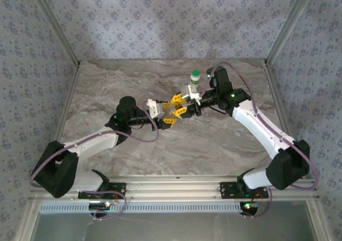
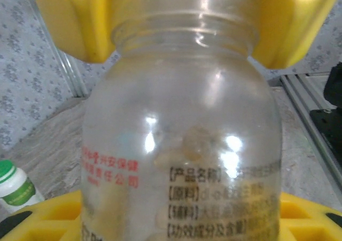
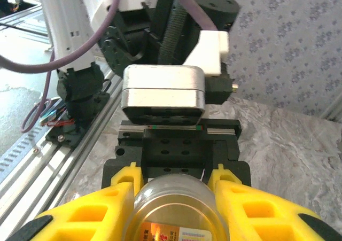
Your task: Sort the pills into containers
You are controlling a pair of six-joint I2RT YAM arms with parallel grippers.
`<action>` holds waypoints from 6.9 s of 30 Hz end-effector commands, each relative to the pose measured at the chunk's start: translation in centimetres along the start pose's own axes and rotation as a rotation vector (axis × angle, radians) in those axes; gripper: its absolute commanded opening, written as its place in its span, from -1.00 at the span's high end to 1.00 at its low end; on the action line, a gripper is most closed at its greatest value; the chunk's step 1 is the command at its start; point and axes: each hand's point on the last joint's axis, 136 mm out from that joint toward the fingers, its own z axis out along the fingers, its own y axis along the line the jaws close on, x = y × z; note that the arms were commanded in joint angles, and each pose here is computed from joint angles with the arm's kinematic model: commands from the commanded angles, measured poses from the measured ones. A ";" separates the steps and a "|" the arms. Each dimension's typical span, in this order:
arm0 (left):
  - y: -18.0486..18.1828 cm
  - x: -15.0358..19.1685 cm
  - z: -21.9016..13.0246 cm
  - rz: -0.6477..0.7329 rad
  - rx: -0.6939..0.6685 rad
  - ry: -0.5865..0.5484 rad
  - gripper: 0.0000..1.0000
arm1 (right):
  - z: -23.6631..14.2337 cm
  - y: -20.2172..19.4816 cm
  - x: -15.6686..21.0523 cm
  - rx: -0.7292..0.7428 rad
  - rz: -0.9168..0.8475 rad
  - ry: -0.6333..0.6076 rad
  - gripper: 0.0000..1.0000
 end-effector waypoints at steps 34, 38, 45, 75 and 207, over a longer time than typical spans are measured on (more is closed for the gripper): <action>3.3 -3.3 0.8 0.339 -0.351 -0.045 1.00 | -0.7 -13.4 6.7 0.850 1.397 -0.173 0.60; 3.3 -1.6 1.2 0.330 -0.348 -0.006 1.00 | -0.9 -13.9 6.5 0.868 1.404 -0.196 0.45; 3.3 -0.2 1.5 0.307 -0.341 0.015 1.00 | -1.7 -14.3 5.8 0.879 1.392 -0.205 0.22; 5.3 0.2 -1.3 0.088 -0.246 -0.058 1.00 | -9.1 -14.4 -1.6 0.646 0.471 0.016 0.00; -0.2 -0.2 -0.8 0.216 -0.048 0.047 1.00 | 0.3 0.8 3.0 0.044 -0.069 0.354 0.40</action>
